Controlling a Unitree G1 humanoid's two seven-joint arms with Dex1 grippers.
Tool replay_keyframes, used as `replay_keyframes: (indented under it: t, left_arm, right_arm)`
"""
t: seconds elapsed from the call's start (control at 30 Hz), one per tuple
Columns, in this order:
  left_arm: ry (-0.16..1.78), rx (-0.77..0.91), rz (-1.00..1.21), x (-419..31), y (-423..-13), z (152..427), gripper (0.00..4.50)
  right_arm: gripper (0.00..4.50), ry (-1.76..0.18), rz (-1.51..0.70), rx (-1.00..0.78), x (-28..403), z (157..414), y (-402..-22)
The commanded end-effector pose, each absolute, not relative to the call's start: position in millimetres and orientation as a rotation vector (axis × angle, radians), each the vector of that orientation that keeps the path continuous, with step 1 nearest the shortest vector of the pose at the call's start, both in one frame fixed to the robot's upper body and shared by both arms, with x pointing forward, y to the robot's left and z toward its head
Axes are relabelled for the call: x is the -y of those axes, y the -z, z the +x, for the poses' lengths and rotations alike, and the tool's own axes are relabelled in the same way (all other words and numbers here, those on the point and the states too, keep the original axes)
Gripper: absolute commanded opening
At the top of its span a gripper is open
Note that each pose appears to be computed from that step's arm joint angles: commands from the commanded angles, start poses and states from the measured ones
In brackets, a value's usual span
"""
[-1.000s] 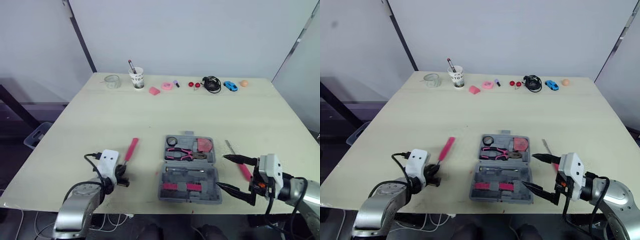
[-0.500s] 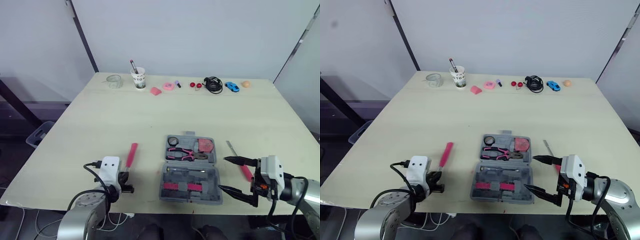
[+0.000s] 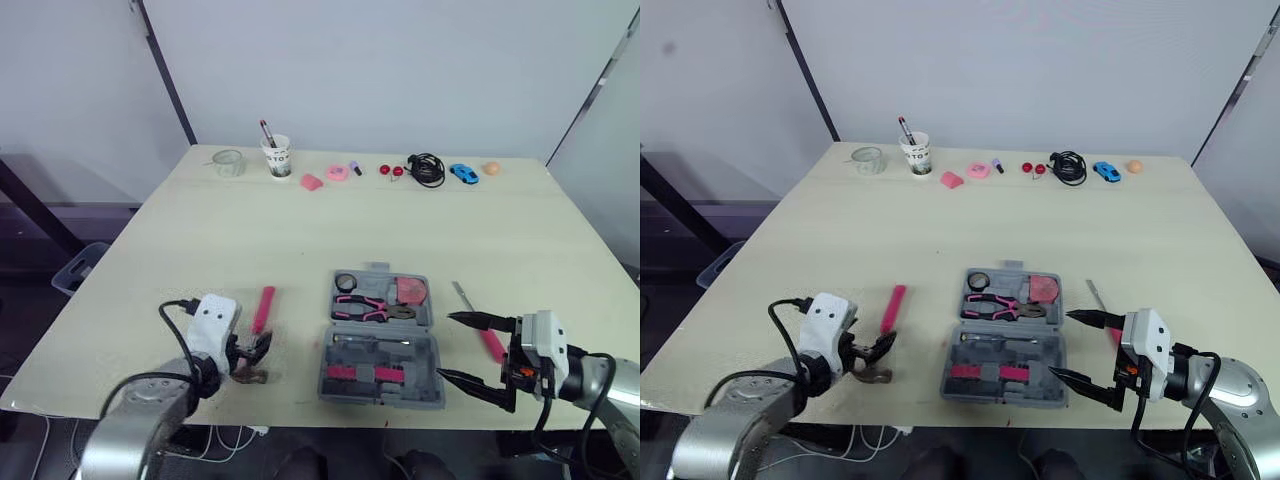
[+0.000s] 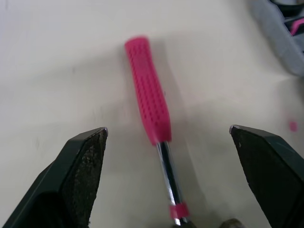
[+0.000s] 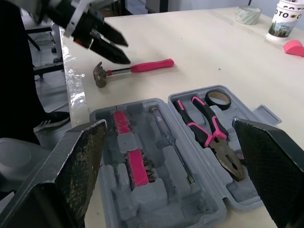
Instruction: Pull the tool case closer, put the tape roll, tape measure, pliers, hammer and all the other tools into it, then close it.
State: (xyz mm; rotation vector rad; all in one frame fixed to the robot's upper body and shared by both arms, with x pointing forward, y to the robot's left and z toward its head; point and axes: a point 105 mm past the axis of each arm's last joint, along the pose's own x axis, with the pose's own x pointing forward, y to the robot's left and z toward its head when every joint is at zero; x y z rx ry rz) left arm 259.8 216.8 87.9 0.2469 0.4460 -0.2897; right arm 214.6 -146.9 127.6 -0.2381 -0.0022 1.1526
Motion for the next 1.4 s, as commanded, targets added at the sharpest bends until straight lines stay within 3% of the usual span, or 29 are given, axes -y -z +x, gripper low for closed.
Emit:
replay_keyframes:
  t: [0.03,0.13,0.33,0.53,1.1,1.4]
  left_arm:
    - [0.435,-0.341,0.336,-215,-109,271,4.45]
    - [0.562,-0.348,0.448,-222,-111,277,4.45]
    - [1.109,-0.336,0.801,-220,-119,279,4.45]
    - [1.525,-0.378,1.143,-233,-114,277,4.45]
    - [2.035,-0.235,1.959,-208,-109,313,4.45]
    - [2.151,-0.185,2.099,-204,-94,314,4.45]
  right_arm:
    - [4.50,-1.152,-0.253,0.035,145,213,-133]
    - [4.50,-1.147,-0.252,0.036,144,214,-132]
    - [4.50,-1.129,-0.254,0.045,143,215,-132]
    - [4.50,-1.123,-0.260,0.055,141,217,-135]
    - [4.50,-1.129,-0.279,0.071,138,223,-139]
    - [4.50,-1.119,-0.287,0.071,140,223,-138]
